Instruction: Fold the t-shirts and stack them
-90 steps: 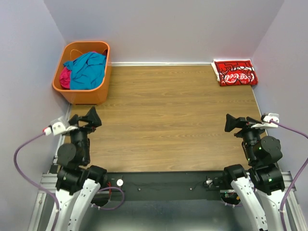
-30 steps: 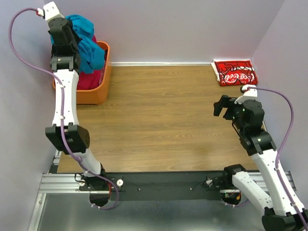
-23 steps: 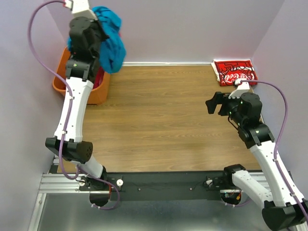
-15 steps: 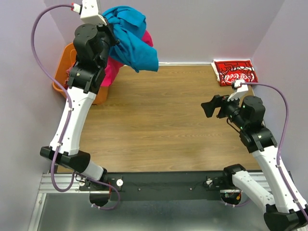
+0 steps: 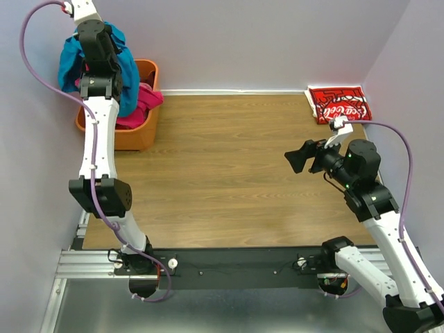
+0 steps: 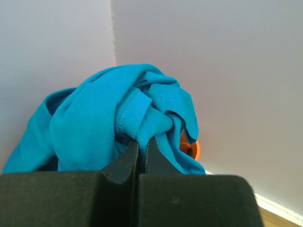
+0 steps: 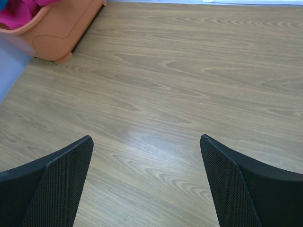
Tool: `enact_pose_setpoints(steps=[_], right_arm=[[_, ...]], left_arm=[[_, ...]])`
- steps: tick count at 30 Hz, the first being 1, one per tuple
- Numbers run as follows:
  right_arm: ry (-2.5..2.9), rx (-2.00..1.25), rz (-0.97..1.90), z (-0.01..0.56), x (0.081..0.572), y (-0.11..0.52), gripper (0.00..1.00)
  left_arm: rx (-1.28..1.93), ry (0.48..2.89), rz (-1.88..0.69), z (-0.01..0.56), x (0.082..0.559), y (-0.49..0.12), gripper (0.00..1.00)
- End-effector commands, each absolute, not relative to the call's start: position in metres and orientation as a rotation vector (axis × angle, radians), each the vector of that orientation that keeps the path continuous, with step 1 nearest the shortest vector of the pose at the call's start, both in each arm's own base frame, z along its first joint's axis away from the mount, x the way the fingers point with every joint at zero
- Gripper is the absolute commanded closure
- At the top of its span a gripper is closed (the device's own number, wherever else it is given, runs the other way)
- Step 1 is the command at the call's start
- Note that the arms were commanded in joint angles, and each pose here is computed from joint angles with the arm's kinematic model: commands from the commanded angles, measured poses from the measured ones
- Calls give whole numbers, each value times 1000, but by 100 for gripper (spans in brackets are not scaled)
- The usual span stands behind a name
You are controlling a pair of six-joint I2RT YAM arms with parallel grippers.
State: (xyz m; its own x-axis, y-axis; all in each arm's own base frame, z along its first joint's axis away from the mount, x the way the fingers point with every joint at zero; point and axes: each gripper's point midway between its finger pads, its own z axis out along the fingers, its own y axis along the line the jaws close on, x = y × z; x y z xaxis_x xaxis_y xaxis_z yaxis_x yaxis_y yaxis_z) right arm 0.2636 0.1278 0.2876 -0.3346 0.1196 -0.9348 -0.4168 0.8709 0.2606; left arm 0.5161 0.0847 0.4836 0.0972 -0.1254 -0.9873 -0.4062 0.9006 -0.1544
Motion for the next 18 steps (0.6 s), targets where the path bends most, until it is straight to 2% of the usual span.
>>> enact_pose_setpoints(steps=[1, 4, 7, 10, 15, 16, 18], right_arm=[[1837, -193, 542, 288, 269, 126, 0], [1861, -169, 535, 279, 270, 125, 0], [1884, -144, 528, 269, 271, 123, 0], [1907, -123, 507, 260, 274, 120, 0], [1941, -92, 477, 250, 281, 116, 0], [1939, -92, 473, 250, 283, 116, 0], [1948, -99, 471, 249, 285, 117, 0]], left_arm=[[-378, 1501, 134, 464, 539, 72, 100], [-479, 1568, 195, 412, 546, 104, 100], [-504, 1568, 212, 400, 551, 131, 100], [-416, 1594, 159, 410, 566, 119, 100], [-422, 1705, 93, 360, 568, 108, 100], [-439, 1713, 105, 353, 568, 112, 98], [-469, 1768, 134, 327, 577, 120, 84]])
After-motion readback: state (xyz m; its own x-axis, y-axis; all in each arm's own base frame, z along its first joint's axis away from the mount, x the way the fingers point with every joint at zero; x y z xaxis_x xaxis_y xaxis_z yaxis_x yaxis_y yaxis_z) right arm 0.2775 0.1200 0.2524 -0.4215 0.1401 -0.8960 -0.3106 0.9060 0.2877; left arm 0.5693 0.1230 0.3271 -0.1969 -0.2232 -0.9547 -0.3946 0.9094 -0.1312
